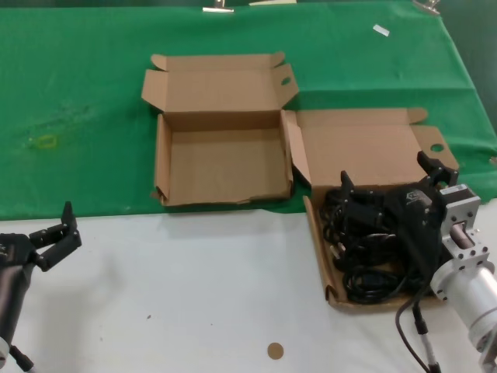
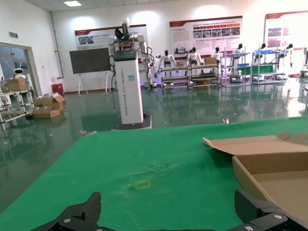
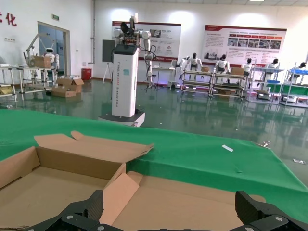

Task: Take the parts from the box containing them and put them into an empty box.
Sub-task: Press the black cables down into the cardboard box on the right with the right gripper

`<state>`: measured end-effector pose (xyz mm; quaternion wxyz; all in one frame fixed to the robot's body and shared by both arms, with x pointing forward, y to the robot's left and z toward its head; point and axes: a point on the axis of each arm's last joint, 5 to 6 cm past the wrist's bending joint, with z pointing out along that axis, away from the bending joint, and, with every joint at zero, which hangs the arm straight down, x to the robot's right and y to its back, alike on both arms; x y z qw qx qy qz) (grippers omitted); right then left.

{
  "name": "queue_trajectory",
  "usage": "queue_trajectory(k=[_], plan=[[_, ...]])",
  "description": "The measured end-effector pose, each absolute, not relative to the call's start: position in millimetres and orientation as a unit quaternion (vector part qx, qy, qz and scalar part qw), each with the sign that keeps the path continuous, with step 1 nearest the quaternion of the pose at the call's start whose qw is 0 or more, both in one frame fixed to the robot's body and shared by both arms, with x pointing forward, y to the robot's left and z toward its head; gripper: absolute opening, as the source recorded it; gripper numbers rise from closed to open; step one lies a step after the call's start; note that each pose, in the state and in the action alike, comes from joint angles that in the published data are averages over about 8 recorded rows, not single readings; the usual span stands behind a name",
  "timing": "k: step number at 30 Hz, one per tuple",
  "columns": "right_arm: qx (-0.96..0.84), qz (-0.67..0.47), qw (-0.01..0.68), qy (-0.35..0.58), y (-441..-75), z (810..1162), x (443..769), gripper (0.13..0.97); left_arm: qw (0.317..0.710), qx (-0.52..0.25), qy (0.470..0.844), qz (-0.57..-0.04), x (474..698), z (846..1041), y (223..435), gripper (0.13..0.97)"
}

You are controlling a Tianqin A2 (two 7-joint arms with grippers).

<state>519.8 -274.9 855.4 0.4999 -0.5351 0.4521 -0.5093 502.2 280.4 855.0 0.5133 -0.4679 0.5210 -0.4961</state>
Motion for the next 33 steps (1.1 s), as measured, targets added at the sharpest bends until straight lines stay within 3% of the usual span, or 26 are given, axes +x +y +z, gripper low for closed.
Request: queue_trajectory(k=[33], plan=[[-0.535,-0.509,0.500,0.452,-274.9,855.4,519.8,0.966,0.513,-0.468,0.521,-0.496,502.2,855.0,280.4,0.966]])
